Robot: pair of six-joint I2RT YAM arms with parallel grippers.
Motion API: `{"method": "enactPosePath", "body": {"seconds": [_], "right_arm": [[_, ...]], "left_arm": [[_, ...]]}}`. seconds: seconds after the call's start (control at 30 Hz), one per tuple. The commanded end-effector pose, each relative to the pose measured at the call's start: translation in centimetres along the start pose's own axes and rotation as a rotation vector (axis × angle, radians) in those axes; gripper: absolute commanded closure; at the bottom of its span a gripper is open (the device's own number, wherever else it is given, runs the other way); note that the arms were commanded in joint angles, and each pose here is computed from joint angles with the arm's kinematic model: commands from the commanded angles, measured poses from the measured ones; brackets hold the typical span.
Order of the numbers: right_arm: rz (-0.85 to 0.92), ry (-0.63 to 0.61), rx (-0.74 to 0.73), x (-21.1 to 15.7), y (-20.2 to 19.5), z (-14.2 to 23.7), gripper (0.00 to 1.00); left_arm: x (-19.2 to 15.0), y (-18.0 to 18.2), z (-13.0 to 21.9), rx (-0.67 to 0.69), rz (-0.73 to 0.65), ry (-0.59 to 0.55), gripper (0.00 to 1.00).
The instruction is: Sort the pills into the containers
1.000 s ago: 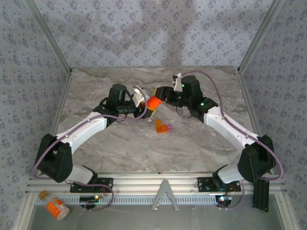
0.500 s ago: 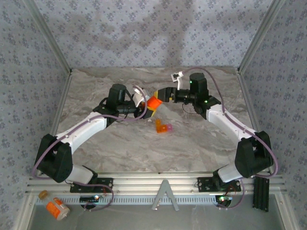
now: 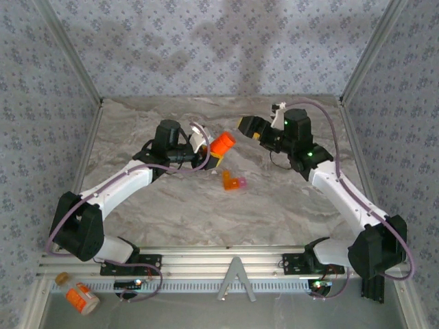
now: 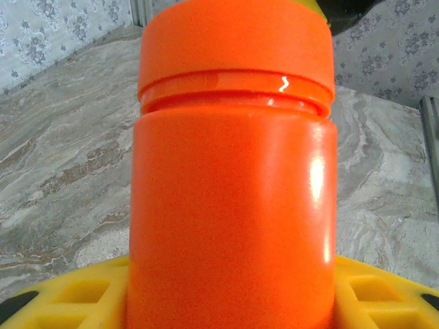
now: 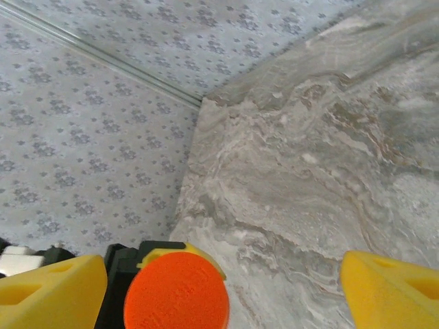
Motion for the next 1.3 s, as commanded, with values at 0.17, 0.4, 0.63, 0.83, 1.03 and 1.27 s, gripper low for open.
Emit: {"method": "enactPosePath", "body": {"seconds": [0.17,0.4,0.63,0.83,1.03,1.27], "right_arm": [[-0.032,0.031,-0.051,-1.2,0.1,-1.4,0.07],[-0.033,0.054,-0.043,-1.8,1.0,-3.2,0.08],[-0.032,0.070,-0.021,-2.7,1.7,-3.9,0.17],[-0.029,0.083,0.000,-3.1,1.8,-4.1,0.40],[0.029,0.080,0.031,-2.7,2.0,-4.0,0.55],[0.265,0.113,0.398,-1.7,4.8,-3.0,0.51]], "left_arm": [[1.0,0.4,-0.3,-0.011,-0.011,-0.032,1.00],[1.1,0.5,-0.7,-0.024,0.000,-0.016,1.00],[1.4,0.6,-0.8,-0.030,-0.003,-0.003,1.00],[1.7,0.7,-1.1,-0.032,-0.001,0.000,1.00],[2.0,0.6,-1.0,-0.044,-0.005,0.012,1.00],[3.0,-0.1,-0.1,-0.054,-0.021,0.013,1.00]]}}
Point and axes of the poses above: each hand's point on the last joint's axis, 136 mm out from that joint toward the fingers, its own z axis back along the fingers, its own y axis along the line the jaws close on, x = y × z, the point moved 2 cm from there along z, back along the fingers, and after that the axes turned 2 degrees about z, right-handed, at the moved point
